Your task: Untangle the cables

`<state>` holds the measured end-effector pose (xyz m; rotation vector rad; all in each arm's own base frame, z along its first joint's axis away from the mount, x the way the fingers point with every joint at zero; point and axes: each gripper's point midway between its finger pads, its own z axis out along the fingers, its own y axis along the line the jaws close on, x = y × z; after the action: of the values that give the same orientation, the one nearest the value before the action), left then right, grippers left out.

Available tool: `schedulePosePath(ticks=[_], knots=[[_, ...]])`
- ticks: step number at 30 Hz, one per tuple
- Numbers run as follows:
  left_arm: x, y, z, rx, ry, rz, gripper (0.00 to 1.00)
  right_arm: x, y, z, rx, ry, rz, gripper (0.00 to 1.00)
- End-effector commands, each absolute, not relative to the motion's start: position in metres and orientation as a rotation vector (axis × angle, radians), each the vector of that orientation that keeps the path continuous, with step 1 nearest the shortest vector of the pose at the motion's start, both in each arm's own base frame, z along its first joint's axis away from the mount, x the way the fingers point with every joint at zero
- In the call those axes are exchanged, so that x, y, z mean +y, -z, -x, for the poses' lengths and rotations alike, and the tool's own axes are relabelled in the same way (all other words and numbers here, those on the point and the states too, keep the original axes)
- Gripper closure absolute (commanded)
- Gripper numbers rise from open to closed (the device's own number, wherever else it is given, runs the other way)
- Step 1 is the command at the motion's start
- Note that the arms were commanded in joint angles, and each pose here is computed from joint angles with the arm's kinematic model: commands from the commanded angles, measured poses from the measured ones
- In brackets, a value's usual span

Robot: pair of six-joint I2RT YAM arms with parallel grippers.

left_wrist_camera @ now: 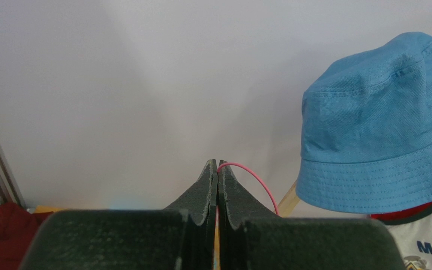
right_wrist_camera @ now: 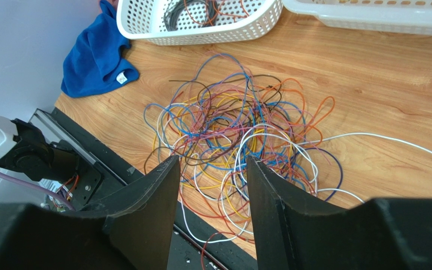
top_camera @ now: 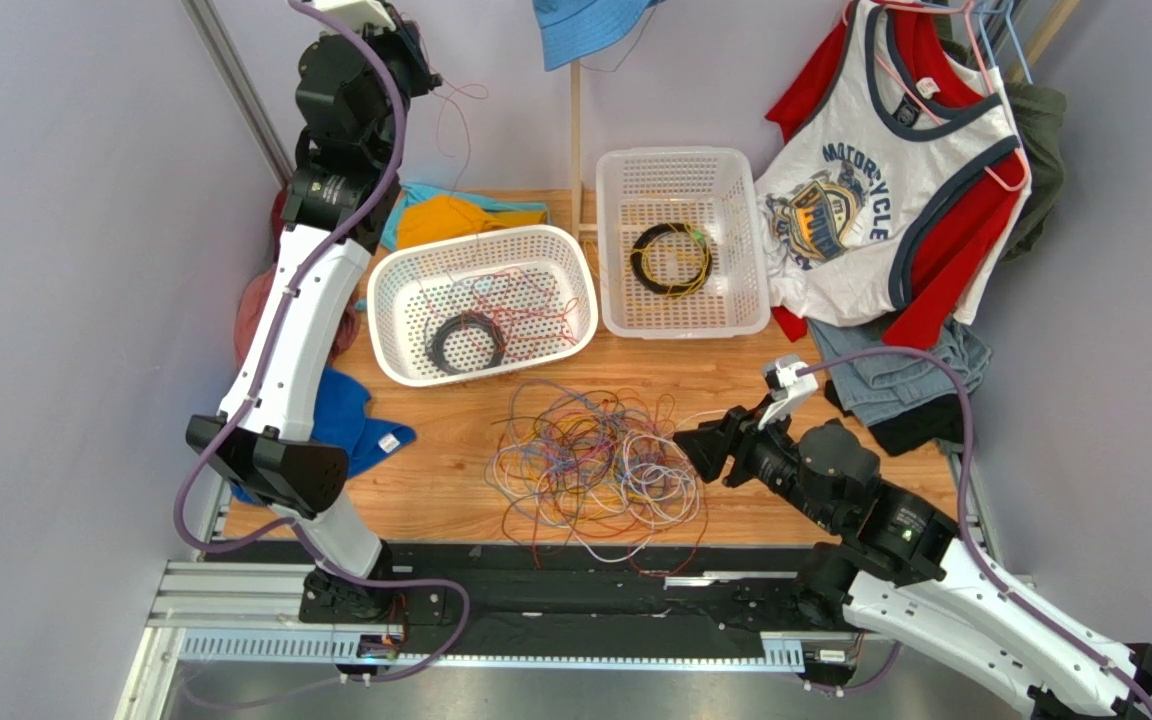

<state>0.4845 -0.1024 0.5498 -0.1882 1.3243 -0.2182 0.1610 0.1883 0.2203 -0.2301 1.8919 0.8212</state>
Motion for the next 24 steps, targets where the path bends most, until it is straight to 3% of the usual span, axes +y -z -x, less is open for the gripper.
schedulePosePath(ticks=[1, 8, 18, 20, 21, 23, 24], knots=[[-0.090, -0.581, -0.468, 1.221, 0.206, 0.198, 1.00, 0.196, -0.223, -0.164, 1.871, -0.854, 0.208, 0.50], [-0.112, -0.483, -0.470, 1.396, 0.332, 0.197, 1.00, 0.202, -0.217, -0.166, 1.862, -0.873, 0.209, 0.50], [-0.098, -0.332, -0.489, 1.707, 0.166, 0.255, 1.00, 0.201, -0.212, -0.162, 1.891, -0.899, 0.186, 0.51], [-0.097, -0.329, -0.493, 1.739, 0.186, 0.268, 1.00, 0.200, -0.213, -0.161, 1.888, -0.904, 0.177, 0.51], [-0.097, -0.319, -0.490, 1.796, 0.182, 0.269, 0.90, 0.198, -0.213, -0.161, 1.891, -0.898, 0.176, 0.51], [-0.100, -0.328, -0.484, 1.800, 0.214, 0.257, 0.56, 0.196, -0.212, -0.161, 1.892, -0.893, 0.165, 0.51], [-0.102, -0.345, -0.476, 1.758, 0.248, 0.243, 0.48, 0.195, -0.210, -0.160, 1.897, -0.890, 0.163, 0.51]])
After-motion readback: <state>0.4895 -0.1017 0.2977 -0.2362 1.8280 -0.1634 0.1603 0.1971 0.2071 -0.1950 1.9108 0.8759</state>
